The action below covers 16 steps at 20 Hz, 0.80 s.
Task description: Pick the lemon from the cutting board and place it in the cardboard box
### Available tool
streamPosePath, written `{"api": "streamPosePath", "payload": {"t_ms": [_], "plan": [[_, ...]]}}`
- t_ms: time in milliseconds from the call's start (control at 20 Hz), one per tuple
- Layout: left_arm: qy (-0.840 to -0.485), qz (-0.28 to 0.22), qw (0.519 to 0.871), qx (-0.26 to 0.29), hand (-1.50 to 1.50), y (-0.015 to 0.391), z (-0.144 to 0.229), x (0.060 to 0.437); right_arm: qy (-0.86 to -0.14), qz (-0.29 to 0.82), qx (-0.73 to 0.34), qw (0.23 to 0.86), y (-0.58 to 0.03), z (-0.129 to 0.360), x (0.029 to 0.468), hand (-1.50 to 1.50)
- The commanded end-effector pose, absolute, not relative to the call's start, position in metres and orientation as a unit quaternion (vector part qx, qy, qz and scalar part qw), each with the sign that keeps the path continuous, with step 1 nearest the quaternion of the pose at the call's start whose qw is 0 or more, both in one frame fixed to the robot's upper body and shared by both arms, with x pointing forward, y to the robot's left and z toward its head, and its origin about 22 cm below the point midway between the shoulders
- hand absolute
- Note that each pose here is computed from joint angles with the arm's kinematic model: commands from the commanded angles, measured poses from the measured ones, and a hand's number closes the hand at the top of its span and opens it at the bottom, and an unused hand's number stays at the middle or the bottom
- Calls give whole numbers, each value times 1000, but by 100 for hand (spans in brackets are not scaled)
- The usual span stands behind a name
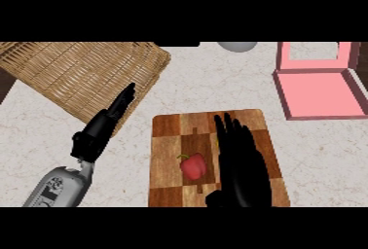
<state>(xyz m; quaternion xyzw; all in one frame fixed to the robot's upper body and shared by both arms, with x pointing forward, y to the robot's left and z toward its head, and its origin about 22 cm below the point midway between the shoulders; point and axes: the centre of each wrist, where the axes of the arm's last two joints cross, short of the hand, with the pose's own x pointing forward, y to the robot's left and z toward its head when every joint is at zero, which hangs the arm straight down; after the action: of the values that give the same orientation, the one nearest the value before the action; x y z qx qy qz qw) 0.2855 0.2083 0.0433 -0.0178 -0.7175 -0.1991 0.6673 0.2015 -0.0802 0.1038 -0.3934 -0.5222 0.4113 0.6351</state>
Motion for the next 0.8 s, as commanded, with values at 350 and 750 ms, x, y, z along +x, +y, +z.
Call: {"api": "streamPosePath", "payload": {"t_ms": [350,750], "plan": [[-717,-204,666,-20,0,209,39,285,-400,412,-432,695,-60,77,246,-150],[-711,-194,676,-19,0,213,45,283,-421,408,-455,670,-82,52,240,-150]]}}
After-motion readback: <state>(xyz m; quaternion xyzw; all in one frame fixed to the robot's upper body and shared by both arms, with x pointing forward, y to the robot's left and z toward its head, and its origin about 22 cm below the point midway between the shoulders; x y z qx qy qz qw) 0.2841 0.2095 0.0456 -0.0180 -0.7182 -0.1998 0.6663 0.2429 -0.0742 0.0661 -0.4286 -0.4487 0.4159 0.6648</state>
